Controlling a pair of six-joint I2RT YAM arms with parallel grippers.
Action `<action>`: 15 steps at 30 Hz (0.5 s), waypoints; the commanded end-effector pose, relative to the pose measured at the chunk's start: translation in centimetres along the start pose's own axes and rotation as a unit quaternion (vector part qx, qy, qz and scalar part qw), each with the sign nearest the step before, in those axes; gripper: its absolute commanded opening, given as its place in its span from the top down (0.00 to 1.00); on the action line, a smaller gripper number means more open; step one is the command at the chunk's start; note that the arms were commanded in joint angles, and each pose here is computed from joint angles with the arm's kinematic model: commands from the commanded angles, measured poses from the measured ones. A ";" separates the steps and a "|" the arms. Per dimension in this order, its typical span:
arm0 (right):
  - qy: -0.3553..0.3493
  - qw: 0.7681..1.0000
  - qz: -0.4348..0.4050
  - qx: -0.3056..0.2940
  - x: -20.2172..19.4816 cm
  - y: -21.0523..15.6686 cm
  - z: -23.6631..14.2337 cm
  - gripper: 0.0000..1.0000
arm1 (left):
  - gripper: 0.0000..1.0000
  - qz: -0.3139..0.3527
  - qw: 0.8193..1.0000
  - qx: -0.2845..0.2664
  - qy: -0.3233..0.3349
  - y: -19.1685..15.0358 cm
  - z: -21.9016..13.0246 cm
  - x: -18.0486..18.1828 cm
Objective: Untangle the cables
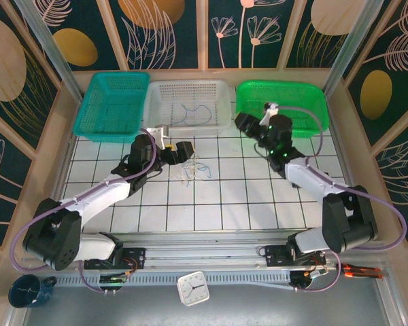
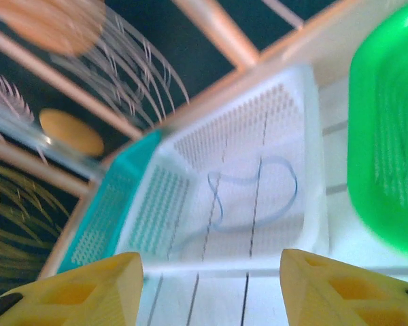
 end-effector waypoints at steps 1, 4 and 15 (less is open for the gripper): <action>-0.029 0.997 -0.043 0.064 -0.2 -4.9 -0.6 0.44 | 0.01 -0.008 1.000 -0.004 0.006 -0.2 -0.6 0.4; -0.039 0.988 -0.084 0.120 0.0 -9.0 -0.6 0.44 | 0.01 -0.013 1.000 -0.001 0.006 -0.5 -0.7 0.7; -0.030 0.955 -0.157 0.250 0.1 -18.2 1.1 0.51 | 0.01 -0.018 1.000 0.001 0.005 -0.9 -1.0 0.8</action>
Point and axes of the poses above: each hand's point on the last joint's axis, 136 mm out from that joint toward the fingers, its own z axis out along the fingers, its own x axis along the line the jaws close on, y = z × x, the point moved 6 cm from there along -z, back along the fingers, and after that the axes turned 6 degrees about -z, right-handed, at the moved point
